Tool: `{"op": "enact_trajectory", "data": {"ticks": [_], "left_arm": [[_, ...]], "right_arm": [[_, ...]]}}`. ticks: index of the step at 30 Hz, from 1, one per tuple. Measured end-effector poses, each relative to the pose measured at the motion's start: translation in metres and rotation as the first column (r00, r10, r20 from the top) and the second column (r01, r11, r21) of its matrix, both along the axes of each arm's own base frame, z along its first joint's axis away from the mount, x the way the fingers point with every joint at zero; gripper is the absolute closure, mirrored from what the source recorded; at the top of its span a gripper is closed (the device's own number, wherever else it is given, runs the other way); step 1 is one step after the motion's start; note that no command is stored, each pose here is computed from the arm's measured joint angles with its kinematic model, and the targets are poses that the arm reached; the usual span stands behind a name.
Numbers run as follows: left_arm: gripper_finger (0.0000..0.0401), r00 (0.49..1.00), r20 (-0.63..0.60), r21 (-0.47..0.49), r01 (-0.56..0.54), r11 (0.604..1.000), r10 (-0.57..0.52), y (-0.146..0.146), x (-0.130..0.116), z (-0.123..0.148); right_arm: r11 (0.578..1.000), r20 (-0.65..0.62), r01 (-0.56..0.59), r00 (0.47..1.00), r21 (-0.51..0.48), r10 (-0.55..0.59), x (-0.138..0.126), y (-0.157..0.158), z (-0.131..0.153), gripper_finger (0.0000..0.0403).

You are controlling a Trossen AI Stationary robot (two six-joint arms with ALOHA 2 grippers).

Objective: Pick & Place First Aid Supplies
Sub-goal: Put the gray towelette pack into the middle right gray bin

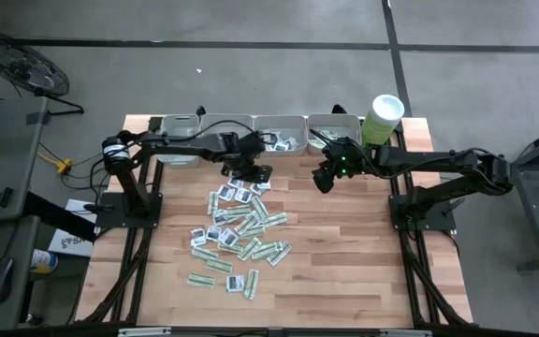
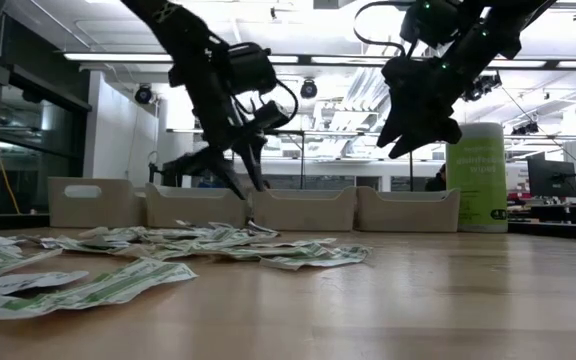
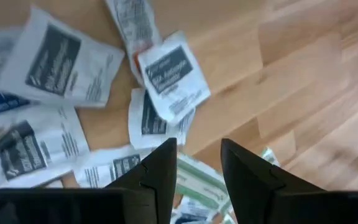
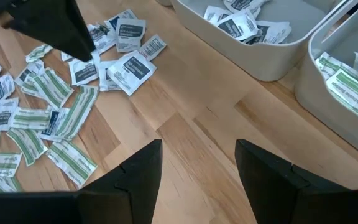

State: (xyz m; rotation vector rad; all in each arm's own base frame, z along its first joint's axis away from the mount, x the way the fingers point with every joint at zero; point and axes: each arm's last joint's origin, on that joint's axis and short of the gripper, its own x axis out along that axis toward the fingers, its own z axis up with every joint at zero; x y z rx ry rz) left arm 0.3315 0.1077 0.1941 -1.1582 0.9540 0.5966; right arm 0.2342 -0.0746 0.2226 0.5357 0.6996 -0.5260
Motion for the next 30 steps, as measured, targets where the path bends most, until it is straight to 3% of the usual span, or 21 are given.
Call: {"op": "enact_trajectory", "data": {"ticks": [7,14,30], "left_arm": [[0.0277,0.997,-0.002,-0.022,-0.081,0.996,0.081,-0.002,-0.009,-0.025],[0.0277,0.993,0.039,-0.007,-0.108,0.994,0.108,-0.001,-0.007,-0.026],[0.0277,0.988,-0.002,0.015,-0.155,0.988,0.155,0.001,-0.005,-0.037]], "right_arm": [[1.0,0.0,0.001,1.0,-0.002,-0.001,0.0,0.0,0.0,0.0206],[1.0,0.002,0.001,1.0,-0.002,-0.001,0.0,0.0,0.0,0.0206],[1.0,0.0,-0.003,1.0,-0.007,0.003,0.0,0.0,0.0,0.0206]]}}
